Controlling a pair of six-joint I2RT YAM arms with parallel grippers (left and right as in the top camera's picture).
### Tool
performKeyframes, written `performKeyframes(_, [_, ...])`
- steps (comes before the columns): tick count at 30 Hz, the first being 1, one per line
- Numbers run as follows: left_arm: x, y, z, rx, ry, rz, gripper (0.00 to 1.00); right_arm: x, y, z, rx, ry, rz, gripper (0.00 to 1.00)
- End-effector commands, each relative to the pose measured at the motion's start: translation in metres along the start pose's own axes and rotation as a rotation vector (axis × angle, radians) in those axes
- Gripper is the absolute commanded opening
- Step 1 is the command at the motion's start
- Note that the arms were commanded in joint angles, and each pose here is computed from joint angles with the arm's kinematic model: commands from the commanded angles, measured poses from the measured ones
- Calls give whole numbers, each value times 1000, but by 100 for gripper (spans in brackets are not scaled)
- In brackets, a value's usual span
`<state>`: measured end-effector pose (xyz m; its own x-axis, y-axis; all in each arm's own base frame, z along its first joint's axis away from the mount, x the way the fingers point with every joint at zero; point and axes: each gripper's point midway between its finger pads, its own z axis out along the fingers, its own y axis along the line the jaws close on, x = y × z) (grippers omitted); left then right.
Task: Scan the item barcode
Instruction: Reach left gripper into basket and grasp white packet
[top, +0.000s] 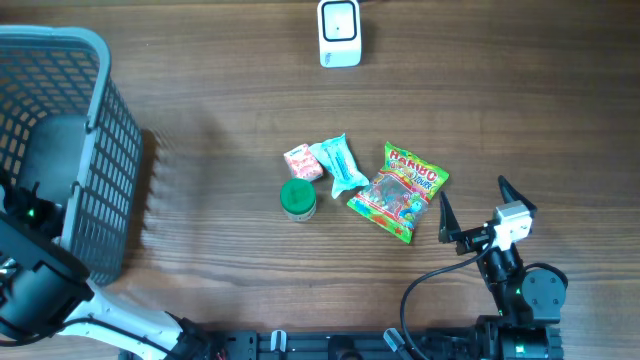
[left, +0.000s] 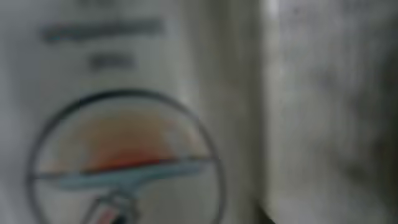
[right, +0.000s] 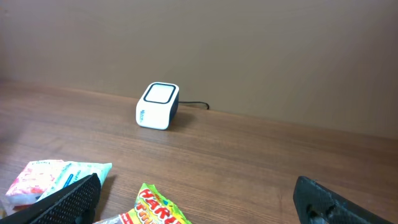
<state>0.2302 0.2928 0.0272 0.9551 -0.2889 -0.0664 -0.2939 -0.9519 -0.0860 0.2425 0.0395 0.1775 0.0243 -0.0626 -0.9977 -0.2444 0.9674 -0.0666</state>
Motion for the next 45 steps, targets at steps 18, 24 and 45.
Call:
performKeyframes(18, [44, 4, -251, 475, 544, 283, 97, -1, 0, 0, 2, -6, 12, 100])
performKeyframes(24, [-19, -11, -183, 358, 86, 237, 100, -1, 0, 0, 2, -6, 13, 100])
performKeyframes(45, [22, -37, 13, 46, -55, 164, 81, -1, 0, 0, 2, -6, 12, 100])
